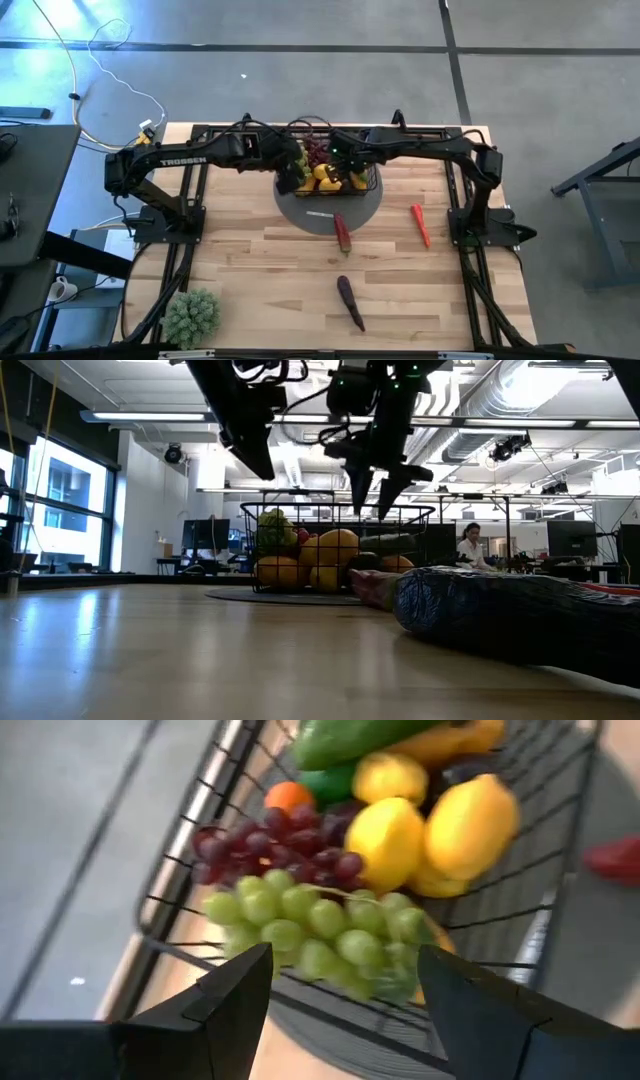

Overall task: Build produce basket
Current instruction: Put the orange carrot into the black wire basket

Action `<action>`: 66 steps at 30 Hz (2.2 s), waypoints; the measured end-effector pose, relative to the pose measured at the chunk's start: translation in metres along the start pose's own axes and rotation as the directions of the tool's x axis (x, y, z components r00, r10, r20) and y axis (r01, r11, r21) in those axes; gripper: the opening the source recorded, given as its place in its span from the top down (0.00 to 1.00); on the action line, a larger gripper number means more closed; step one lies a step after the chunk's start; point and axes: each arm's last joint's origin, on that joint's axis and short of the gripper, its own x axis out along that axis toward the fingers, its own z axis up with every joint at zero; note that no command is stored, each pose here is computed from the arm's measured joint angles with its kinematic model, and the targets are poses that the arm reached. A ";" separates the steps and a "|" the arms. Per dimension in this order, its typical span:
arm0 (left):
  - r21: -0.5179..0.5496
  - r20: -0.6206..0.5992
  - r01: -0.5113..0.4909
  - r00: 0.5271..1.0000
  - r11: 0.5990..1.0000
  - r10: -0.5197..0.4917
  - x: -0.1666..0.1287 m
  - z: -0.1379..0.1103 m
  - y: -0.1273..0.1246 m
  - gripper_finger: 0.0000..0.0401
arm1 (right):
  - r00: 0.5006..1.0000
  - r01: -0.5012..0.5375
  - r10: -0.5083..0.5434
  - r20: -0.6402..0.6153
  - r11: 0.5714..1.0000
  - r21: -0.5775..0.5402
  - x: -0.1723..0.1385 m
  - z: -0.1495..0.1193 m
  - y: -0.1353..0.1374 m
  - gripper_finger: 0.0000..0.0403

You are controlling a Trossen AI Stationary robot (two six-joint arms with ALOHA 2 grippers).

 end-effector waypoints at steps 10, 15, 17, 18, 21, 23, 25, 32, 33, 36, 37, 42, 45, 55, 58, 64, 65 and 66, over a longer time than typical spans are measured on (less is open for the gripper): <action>-0.060 -0.024 0.070 0.997 0.996 -0.071 -0.014 0.007 0.002 0.40 | 0.994 -0.064 0.064 0.087 0.998 -0.004 -0.045 -0.011 0.002 0.48; -0.050 -0.025 0.079 0.996 0.996 -0.080 -0.021 0.010 0.000 0.40 | 0.992 -0.033 0.034 0.124 0.999 -0.002 -0.064 -0.023 0.001 0.48; -0.055 -0.041 0.098 0.994 0.994 -0.100 -0.024 0.009 -0.002 0.40 | 0.989 -0.025 0.024 0.143 1.000 0.008 -0.073 -0.026 -0.001 0.48; -0.060 -0.044 0.115 0.992 0.992 -0.118 -0.025 0.010 -0.004 0.40 | 0.989 -0.024 0.022 0.149 1.000 0.011 -0.075 -0.028 -0.001 0.48; -0.068 -0.041 0.185 0.981 0.980 -0.188 -0.029 0.010 -0.012 0.40 | 0.985 -0.041 0.035 0.168 0.999 0.029 -0.084 -0.031 -0.002 0.48; -0.067 -0.040 0.220 0.974 0.973 -0.223 -0.031 0.010 -0.019 0.40 | 0.983 -0.059 0.052 0.178 0.998 0.035 -0.089 -0.033 -0.001 0.48; -0.051 -0.039 0.244 0.969 0.969 -0.246 -0.033 0.010 -0.025 0.40 | 0.981 -0.074 0.065 0.183 0.996 0.043 -0.093 -0.036 0.001 0.48; -0.009 -0.037 0.288 0.957 0.958 -0.288 -0.042 0.008 -0.048 0.40 | 0.977 -0.110 0.096 0.190 0.992 0.064 -0.101 -0.050 0.010 0.48; 0.000 -0.036 0.293 0.955 0.956 -0.293 -0.045 0.008 -0.050 0.40 | 0.976 -0.114 0.100 0.191 0.991 0.064 -0.102 -0.052 0.011 0.48; 0.024 -0.015 0.281 0.960 0.959 -0.281 -0.050 0.008 -0.057 0.40 | 0.977 -0.128 0.112 0.183 0.989 0.079 -0.105 -0.060 0.016 0.48; 0.032 -0.012 0.268 0.963 0.963 -0.268 -0.052 0.007 -0.058 0.40 | 0.978 -0.125 0.109 0.179 0.989 0.083 -0.105 -0.063 0.017 0.48; 0.050 0.030 0.201 0.979 0.978 -0.202 -0.069 0.003 -0.056 0.40 | 0.987 -0.051 0.032 0.159 0.991 0.122 -0.107 -0.078 0.016 0.48; 0.044 0.060 0.183 0.981 0.982 -0.186 -0.079 0.001 -0.051 0.40 | 0.990 0.030 -0.049 0.134 0.989 0.142 -0.108 -0.086 0.011 0.48; 0.027 0.086 0.178 0.980 0.984 -0.180 -0.087 0.000 -0.043 0.40 | 0.977 0.191 -0.200 0.078 0.976 0.100 -0.112 -0.102 0.000 0.48; 0.045 0.083 0.170 0.981 0.984 -0.173 -0.085 0.000 -0.043 0.40 | 0.964 0.255 -0.260 0.063 0.964 0.076 -0.113 -0.104 -0.006 0.48; 0.030 0.079 0.133 0.988 0.991 -0.135 -0.081 0.002 -0.037 0.40 | 0.944 0.324 -0.326 0.056 0.945 0.049 -0.111 -0.109 -0.016 0.48; 0.024 0.078 0.128 0.988 0.991 -0.130 -0.081 0.002 -0.035 0.40 | 0.938 0.342 -0.344 0.050 0.939 0.044 -0.109 -0.112 -0.020 0.48; 0.018 0.077 0.124 0.989 0.992 -0.125 -0.080 0.002 -0.033 0.40 | 0.933 0.354 -0.356 0.042 0.934 0.050 -0.107 -0.115 -0.024 0.48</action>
